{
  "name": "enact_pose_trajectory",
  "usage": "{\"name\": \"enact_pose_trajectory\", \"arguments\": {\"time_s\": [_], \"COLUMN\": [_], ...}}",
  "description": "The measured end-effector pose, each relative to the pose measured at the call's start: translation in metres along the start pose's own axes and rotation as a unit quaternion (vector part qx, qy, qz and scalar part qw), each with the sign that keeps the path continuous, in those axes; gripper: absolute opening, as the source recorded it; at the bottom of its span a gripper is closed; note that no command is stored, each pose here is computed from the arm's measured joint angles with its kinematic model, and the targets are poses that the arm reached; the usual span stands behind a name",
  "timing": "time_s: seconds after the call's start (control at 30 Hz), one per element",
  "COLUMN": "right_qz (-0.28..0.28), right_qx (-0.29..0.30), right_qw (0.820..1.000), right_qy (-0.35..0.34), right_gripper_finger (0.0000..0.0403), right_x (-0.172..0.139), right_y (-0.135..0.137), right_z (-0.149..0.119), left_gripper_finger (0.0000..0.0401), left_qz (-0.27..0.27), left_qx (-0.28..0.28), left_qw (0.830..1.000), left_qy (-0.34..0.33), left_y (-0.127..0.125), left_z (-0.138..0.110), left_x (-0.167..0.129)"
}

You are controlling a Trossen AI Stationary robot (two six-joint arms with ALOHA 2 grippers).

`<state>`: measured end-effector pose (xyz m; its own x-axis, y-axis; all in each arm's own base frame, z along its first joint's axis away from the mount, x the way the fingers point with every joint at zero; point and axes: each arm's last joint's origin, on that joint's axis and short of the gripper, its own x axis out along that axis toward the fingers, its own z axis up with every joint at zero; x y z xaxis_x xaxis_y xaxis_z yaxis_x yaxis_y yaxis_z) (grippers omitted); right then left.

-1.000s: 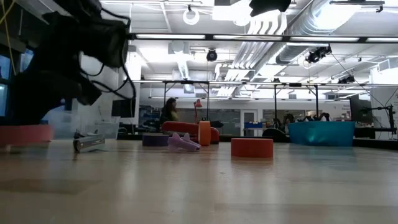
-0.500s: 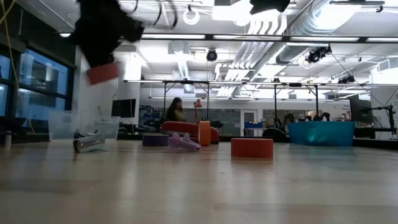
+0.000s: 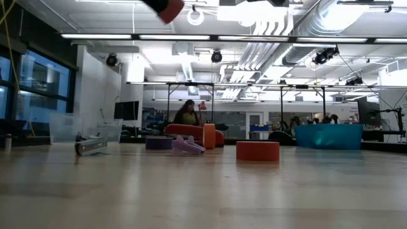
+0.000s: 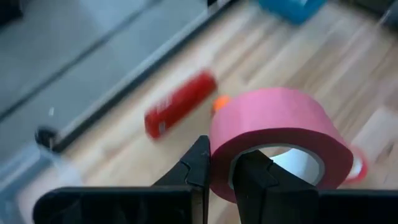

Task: Pick and place Stapler, Stapler remover, tape
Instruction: Put the pink tape into the black bin

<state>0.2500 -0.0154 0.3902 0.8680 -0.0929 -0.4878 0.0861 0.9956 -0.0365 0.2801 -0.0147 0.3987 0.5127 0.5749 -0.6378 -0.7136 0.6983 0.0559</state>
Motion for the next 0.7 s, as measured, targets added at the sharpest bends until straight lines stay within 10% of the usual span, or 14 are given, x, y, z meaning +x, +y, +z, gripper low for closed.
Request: {"name": "enact_pose_trajectory", "arguments": {"time_s": [0.7], "right_qz": [0.055], "right_qx": [-0.056], "right_qw": [0.991], "right_qy": [-0.111], "right_gripper_finger": [0.0199], "right_x": [0.021], "right_y": [0.004], "right_z": [0.022], "left_gripper_finger": [0.0036], "left_qz": [-0.059], "left_qx": [0.061], "left_qw": [0.979], "left_qy": [-0.187], "left_y": [-0.016], "left_z": [0.045], "left_x": [-0.017]}}
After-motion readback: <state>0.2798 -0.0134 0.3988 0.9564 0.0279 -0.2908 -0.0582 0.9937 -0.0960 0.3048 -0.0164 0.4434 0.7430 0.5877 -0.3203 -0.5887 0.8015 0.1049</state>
